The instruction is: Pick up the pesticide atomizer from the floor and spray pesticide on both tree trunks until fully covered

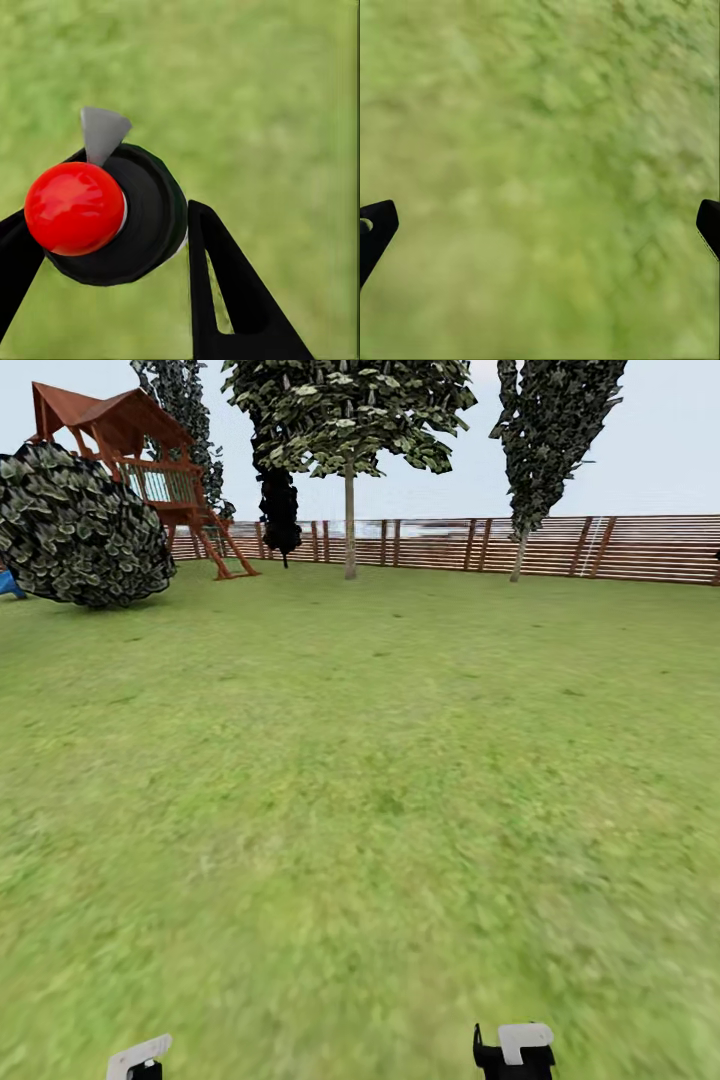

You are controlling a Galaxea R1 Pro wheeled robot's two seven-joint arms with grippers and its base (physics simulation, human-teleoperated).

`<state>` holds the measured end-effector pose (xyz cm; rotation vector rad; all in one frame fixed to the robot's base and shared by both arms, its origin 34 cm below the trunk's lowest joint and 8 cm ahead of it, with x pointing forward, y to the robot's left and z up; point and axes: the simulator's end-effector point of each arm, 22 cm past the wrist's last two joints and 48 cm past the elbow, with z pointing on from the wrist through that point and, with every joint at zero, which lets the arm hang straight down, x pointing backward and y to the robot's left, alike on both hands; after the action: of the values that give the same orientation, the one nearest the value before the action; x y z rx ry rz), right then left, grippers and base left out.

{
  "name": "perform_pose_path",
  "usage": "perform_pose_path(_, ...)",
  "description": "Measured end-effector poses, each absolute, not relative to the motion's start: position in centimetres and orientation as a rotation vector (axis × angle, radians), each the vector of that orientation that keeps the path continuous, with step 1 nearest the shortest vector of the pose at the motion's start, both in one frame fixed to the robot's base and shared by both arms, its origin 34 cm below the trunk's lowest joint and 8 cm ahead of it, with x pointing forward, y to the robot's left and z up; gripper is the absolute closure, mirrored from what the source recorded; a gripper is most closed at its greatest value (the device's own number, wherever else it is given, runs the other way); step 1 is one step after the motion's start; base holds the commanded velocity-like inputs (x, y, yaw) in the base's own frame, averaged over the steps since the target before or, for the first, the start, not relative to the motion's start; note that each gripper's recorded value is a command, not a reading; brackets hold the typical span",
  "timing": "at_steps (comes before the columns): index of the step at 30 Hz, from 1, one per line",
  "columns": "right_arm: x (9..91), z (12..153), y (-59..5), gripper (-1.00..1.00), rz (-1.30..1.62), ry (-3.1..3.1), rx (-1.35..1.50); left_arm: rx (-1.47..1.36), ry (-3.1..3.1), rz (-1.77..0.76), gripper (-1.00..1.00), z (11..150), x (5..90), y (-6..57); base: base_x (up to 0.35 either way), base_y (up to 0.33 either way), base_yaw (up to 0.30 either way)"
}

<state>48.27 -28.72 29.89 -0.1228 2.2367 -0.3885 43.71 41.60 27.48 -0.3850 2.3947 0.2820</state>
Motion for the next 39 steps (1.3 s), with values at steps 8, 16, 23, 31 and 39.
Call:
perform_pose_path(8,48.27,29.89,-28.94,-1.0,-0.392,2.237,-0.124,-0.385,2.395,0.282,1.0,27.49,43.72,41.61,0.342,0.0,0.0)
perform_pose_path(16,48.27,29.89,-28.81,-1.0,-0.39,2.237,-0.124,-0.384,2.395,0.282,1.0,27.48,43.71,41.59,0.342,0.0,0.0)
perform_pose_path(23,48.27,29.89,-28.79,-1.0,-0.39,2.237,-0.124,-0.384,2.395,0.282,1.0,27.48,43.72,41.59,0.342,0.0,0.0)
perform_pose_path(31,48.27,29.88,-28.72,-1.0,-0.389,2.237,-0.124,-0.384,2.395,0.282,1.0,27.49,43.72,41.59,0.342,0.0,0.0)
perform_pose_path(39,48.27,29.88,-28.71,-1.0,-0.388,2.237,-0.124,-0.384,2.395,0.282,1.0,27.49,43.72,41.6,0.342,0.0,0.0)
